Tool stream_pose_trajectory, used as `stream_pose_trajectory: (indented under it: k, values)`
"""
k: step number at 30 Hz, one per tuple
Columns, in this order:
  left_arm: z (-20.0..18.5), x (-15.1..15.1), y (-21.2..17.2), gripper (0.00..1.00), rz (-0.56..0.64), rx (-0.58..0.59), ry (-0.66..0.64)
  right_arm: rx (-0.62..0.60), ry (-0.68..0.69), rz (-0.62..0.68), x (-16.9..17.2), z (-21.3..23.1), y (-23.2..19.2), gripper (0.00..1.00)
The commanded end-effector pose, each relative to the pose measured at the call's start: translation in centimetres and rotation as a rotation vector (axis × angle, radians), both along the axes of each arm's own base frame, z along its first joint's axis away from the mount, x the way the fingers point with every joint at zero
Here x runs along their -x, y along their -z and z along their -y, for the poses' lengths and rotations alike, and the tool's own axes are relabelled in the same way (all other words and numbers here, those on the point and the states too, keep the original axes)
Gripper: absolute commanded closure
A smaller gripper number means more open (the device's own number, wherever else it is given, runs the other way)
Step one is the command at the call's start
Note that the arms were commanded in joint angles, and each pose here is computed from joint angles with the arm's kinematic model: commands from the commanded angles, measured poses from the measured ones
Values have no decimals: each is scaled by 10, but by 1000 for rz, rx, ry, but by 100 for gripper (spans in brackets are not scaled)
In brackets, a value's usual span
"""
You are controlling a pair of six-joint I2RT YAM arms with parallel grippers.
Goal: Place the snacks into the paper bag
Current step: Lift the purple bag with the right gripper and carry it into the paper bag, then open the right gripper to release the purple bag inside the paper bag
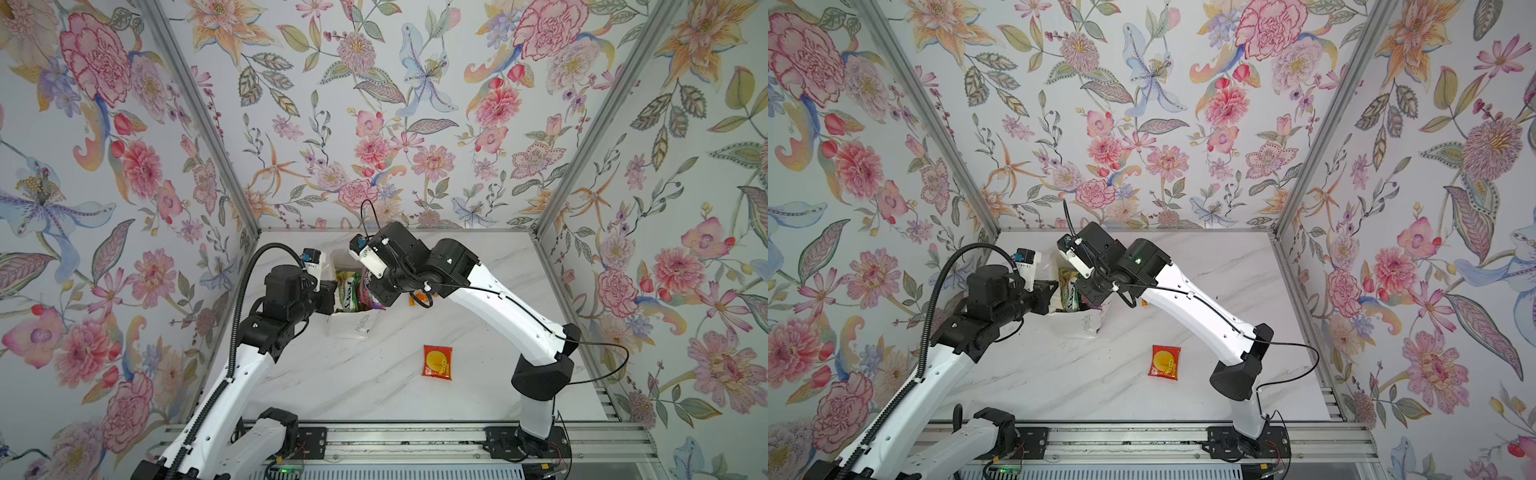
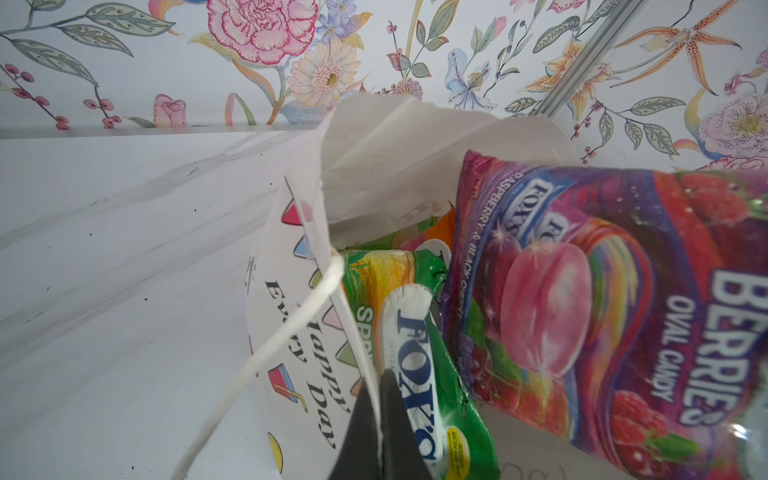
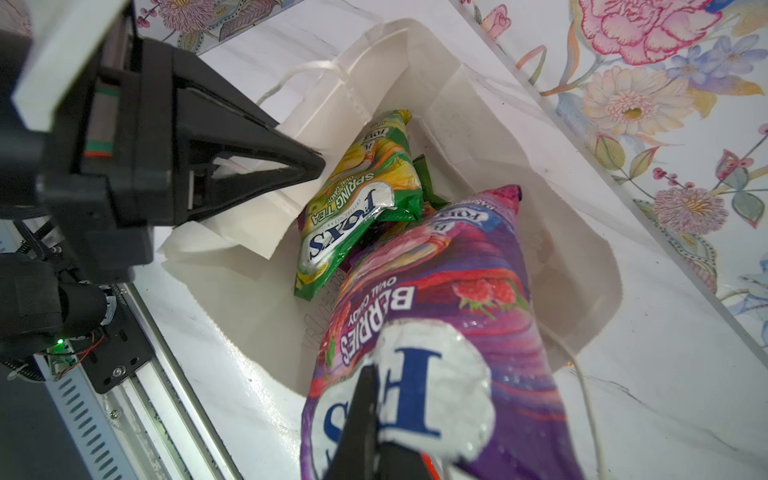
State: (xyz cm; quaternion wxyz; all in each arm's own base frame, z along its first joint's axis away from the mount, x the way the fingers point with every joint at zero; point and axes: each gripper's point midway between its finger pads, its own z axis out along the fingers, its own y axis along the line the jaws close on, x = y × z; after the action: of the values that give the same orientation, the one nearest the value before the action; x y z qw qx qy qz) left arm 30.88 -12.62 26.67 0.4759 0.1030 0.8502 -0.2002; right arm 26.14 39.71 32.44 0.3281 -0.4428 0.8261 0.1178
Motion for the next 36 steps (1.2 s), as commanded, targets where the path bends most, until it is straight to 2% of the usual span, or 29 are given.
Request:
stream_pose_trajectory:
  k: [1, 8, 18, 26, 28, 36]
  values:
    - [5, -4, -66, 100, 214, 54, 38, -51, -19, 1, -5, -8, -11, 100]
    - [5, -4, -63, 100, 210, 54, 38, -51, -5, -30, -18, -28, 8, 100]
    - [4, -5, -60, 100, 206, 48, 28, -32, 62, -73, -35, -34, 33, 98]
    - [-1, -7, -59, 100, 203, 40, -2, -22, 103, -45, -42, -37, 36, 71]
    - [-2, -8, -58, 100, 197, 40, -9, -25, 108, -27, -42, -37, 31, 62]
    - [-2, -13, -51, 100, 168, 31, -14, -62, 161, 67, -34, -20, -9, 38]
